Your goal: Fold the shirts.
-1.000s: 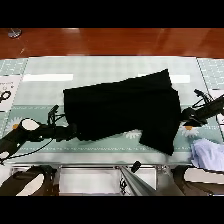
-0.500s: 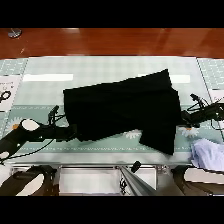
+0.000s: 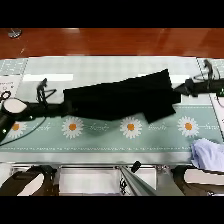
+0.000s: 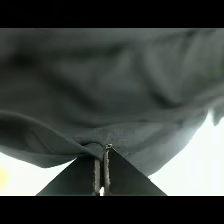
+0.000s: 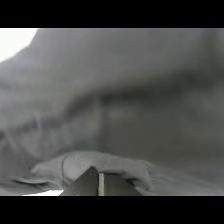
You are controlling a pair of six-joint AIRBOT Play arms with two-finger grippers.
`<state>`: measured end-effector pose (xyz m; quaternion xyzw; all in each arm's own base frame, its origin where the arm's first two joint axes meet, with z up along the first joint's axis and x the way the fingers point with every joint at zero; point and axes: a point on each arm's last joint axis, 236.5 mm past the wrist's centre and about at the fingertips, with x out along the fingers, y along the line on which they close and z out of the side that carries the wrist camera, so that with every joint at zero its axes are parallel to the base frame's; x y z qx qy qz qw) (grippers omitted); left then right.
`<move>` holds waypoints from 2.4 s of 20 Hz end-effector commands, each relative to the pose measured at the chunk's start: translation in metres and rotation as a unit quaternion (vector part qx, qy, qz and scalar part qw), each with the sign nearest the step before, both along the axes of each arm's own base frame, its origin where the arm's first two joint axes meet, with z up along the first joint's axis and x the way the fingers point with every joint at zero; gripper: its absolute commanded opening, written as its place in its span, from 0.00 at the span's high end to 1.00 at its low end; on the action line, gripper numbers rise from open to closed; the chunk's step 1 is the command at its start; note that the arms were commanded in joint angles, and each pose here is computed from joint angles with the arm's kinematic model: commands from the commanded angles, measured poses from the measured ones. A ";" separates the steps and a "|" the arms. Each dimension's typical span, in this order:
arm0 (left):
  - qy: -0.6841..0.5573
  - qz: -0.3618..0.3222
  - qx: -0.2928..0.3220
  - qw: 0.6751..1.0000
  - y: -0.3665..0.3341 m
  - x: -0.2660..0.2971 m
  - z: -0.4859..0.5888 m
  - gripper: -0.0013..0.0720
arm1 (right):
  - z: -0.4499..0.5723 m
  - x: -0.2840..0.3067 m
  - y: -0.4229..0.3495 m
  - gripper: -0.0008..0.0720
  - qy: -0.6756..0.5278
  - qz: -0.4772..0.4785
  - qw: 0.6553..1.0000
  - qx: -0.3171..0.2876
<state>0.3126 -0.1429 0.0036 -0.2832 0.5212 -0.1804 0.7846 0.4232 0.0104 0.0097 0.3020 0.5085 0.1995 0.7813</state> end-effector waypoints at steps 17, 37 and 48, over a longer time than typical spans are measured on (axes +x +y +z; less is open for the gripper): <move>0.059 0.088 0.016 0.994 0.063 0.108 -0.066 0.95 | -0.031 0.148 -0.006 0.95 -0.082 -0.133 0.986 -0.066; 0.067 0.017 -0.008 0.998 0.066 0.085 -0.026 0.46 | -0.085 0.051 -0.094 0.14 0.103 -0.104 0.986 -0.083; -0.036 0.031 -0.067 0.997 0.046 0.096 0.060 0.46 | -0.109 0.087 0.020 0.27 0.090 -0.059 0.994 0.010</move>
